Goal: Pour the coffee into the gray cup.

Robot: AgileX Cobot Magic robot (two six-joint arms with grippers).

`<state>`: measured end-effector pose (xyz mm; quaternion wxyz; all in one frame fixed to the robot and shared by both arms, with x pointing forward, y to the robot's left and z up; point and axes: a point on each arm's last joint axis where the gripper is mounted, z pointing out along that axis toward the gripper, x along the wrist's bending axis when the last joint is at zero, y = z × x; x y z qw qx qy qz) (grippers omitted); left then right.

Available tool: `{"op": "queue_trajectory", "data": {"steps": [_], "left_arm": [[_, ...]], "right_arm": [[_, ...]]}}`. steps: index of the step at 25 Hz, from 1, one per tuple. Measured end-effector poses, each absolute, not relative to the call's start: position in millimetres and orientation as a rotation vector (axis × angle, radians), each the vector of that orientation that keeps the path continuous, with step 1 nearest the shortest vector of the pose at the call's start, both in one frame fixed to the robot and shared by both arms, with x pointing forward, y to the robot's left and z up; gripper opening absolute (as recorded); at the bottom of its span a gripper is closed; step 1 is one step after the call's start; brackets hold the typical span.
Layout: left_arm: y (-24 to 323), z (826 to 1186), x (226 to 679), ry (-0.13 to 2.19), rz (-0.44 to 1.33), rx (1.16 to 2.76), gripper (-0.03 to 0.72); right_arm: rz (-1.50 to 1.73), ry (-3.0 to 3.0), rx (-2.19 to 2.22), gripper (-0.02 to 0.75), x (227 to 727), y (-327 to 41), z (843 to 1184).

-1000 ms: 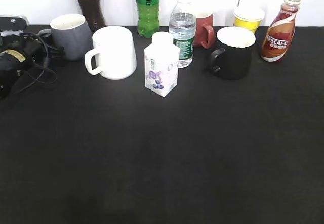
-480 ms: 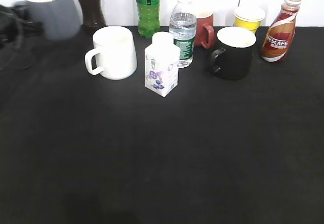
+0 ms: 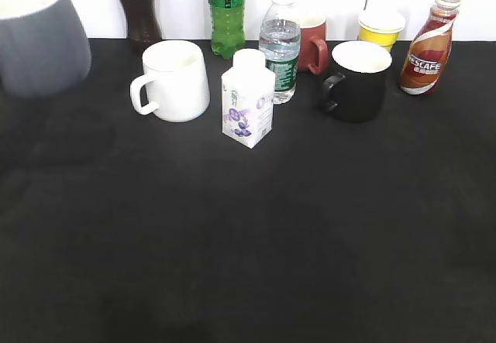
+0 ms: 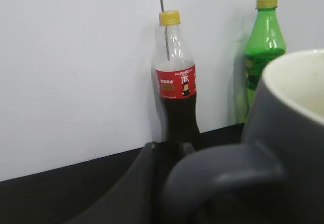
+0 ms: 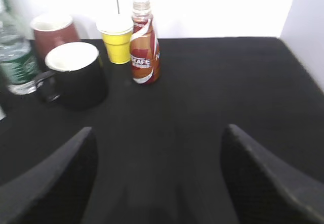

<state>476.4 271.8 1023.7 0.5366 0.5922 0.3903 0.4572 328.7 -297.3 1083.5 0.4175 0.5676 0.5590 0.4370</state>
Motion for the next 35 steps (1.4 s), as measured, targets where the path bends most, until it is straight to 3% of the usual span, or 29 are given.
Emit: {"op": "queue_trajectory", "data": {"steps": [7,12,17,20,22,25,35], "left_arm": [[264.7,998.7,457.0,0.933,0.990,1.505,0.082],[242.7,995.9,451.3,0.815,0.915,1.579,0.082],[221.6,983.9,451.4,0.758,0.812,1.619,0.082],[213.4,972.8,456.9,0.733,0.754,1.590,0.082],[211.3,965.0,460.2,0.736,0.727,1.581,0.081],[209.3,959.5,462.7,0.731,0.706,1.562,0.081],[208.3,960.4,463.2,0.716,0.702,1.534,0.081]], "right_arm": [[1.107,1.310,1.397,0.588,434.3,-303.5,1060.7],[1.085,1.329,1.348,0.588,490.1,-304.2,1014.2],[1.130,1.451,1.273,0.588,529.2,-292.4,952.9],[1.168,1.452,1.250,0.589,556.3,-287.2,933.8],[1.186,1.440,1.257,0.631,571.5,-286.8,921.5],[1.226,1.405,1.273,0.661,593.8,-286.5,910.4],[1.263,1.389,1.236,0.658,645.8,-283.8,880.7]]}}
